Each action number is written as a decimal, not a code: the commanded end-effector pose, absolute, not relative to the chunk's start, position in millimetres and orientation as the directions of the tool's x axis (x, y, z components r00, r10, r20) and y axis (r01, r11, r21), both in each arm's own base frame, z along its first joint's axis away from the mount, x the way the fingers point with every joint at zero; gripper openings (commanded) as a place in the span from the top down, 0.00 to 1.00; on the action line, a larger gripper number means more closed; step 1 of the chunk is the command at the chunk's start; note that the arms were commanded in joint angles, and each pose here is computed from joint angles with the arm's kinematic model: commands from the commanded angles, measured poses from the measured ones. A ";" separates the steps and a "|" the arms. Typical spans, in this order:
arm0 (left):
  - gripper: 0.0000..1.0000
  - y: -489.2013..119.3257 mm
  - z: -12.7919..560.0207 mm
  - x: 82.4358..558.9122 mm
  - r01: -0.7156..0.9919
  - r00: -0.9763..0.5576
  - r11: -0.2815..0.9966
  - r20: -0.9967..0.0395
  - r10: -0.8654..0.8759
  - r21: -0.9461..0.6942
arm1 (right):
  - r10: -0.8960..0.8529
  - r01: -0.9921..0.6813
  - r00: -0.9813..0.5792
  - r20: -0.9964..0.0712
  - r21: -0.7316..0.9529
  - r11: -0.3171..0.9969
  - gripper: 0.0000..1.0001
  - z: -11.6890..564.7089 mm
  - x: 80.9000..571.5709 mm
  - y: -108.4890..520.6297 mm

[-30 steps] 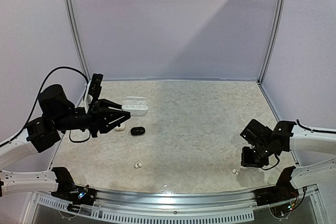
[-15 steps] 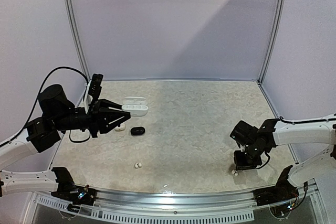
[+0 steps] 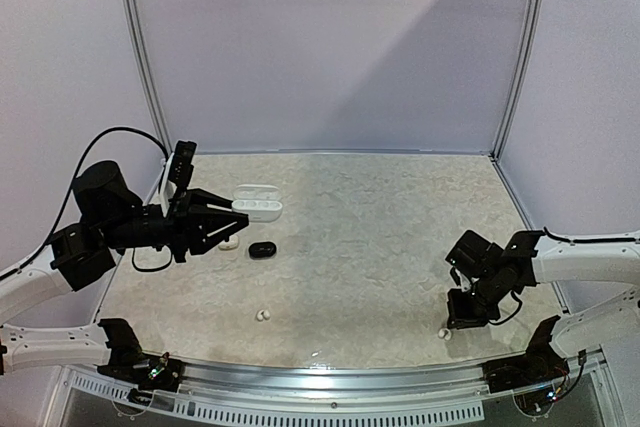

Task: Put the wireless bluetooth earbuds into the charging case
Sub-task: Move the right earbud to the center of the board.

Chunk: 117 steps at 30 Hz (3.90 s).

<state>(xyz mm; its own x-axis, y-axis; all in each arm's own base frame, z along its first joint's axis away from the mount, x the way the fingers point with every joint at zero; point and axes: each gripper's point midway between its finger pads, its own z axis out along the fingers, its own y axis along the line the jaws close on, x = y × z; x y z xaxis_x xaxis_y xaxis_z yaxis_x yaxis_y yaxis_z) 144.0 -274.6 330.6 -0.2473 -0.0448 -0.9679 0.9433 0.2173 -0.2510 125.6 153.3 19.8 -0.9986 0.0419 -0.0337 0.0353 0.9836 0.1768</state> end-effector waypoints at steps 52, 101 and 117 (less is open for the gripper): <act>1.00 -272.6 328.2 149.2 0.940 -0.239 0.241 -0.970 -0.037 -0.241 | 0.044 0.045 -0.999 0.006 0.217 0.975 0.69 32.6 116.8 162.3; 1.00 -271.0 325.4 151.5 0.935 -0.239 0.260 -0.970 -0.032 -0.239 | -0.080 -0.045 -0.990 0.113 0.278 0.960 0.74 20.6 78.0 201.1; 1.00 -270.4 327.9 150.8 0.938 -0.229 0.260 -0.973 -0.032 -0.229 | -0.146 -0.114 -0.970 0.192 0.171 0.979 0.71 28.1 81.1 205.8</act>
